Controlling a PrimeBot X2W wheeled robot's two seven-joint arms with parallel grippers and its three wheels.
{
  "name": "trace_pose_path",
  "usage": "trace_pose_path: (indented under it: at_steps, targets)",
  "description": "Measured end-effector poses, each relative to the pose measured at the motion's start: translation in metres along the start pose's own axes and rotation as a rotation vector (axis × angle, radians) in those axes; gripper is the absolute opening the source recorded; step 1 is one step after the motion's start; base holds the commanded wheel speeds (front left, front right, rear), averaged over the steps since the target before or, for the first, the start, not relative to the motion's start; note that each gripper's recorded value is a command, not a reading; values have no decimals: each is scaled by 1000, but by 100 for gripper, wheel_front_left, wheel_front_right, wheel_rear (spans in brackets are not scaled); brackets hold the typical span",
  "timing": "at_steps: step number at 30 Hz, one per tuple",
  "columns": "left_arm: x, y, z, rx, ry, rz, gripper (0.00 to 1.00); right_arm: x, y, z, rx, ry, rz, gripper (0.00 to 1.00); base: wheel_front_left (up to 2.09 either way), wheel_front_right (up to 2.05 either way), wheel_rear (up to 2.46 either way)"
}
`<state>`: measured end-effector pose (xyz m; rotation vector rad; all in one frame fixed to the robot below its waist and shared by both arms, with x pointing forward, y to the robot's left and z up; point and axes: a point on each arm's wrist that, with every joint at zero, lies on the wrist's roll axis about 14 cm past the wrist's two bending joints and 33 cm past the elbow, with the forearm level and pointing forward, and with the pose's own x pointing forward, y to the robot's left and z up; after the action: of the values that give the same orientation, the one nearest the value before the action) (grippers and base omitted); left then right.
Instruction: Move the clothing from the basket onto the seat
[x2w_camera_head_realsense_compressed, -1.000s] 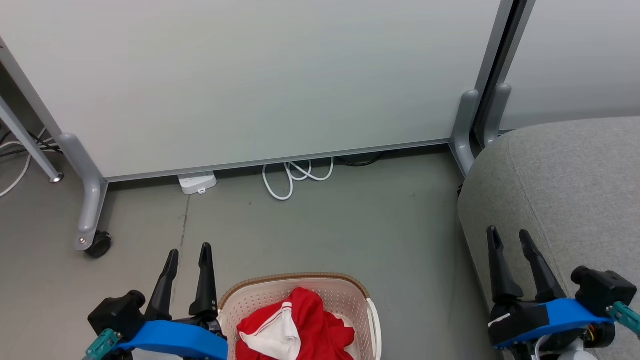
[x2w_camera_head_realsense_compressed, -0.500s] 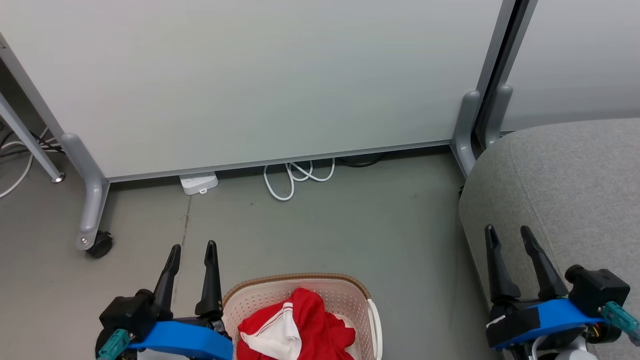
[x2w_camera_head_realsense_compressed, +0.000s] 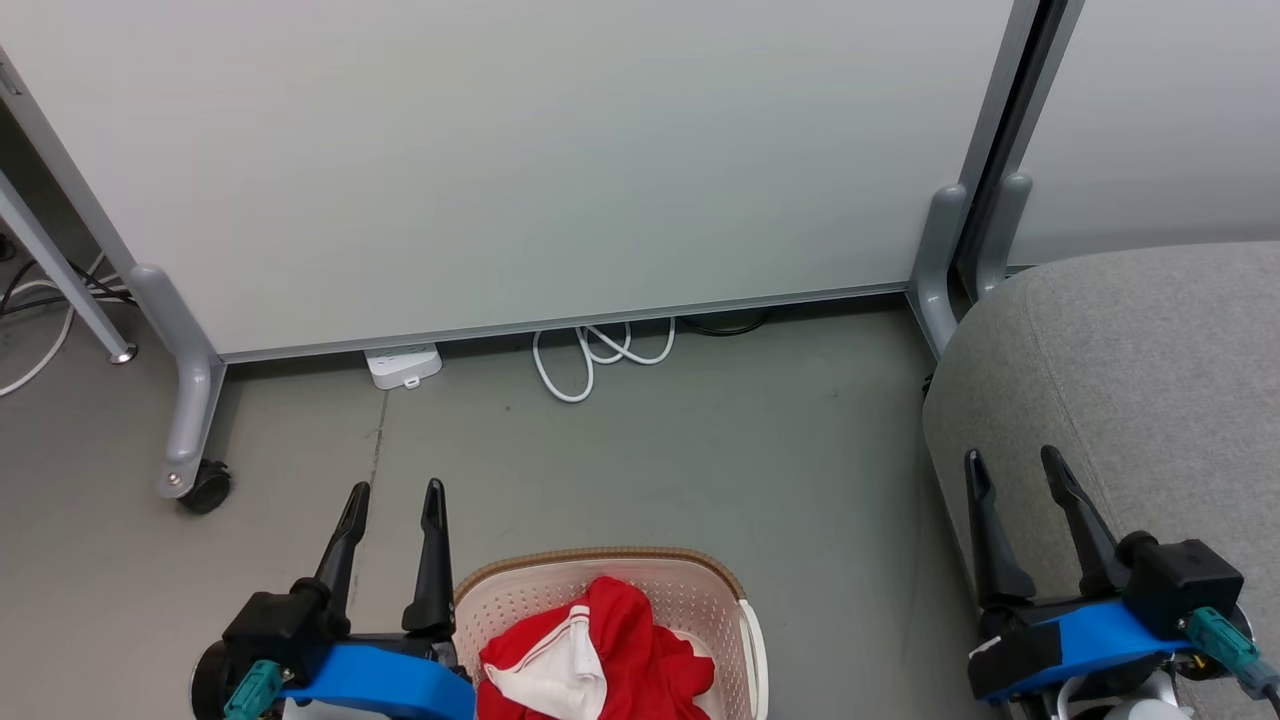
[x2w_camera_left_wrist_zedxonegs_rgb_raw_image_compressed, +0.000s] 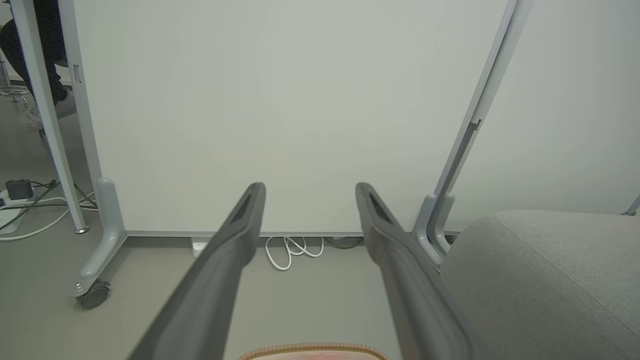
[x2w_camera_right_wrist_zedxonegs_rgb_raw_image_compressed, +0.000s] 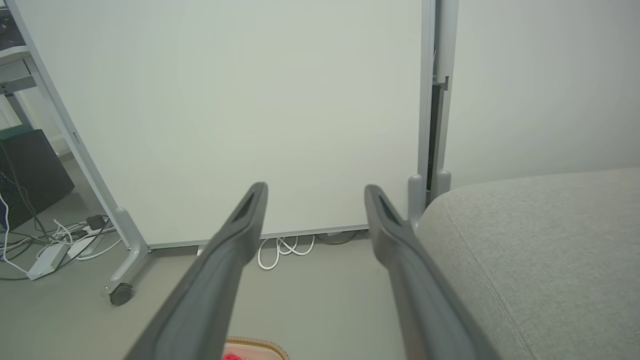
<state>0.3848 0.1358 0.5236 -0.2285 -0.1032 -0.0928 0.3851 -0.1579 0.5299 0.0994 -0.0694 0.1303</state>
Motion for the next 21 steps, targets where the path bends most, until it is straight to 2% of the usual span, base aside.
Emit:
trace_pose_path:
  at_steps: [8, 21]
  targets:
    - [0, -3, 2, 41, -14, -10, 100, 0, 2, 2, -54, -9, 11, 100, 0, 0, 0]
    - [0, -3, -1, 48, -6, -13, 100, 1, 3, 1, -55, -10, 12, 100, 0, 0, 0]
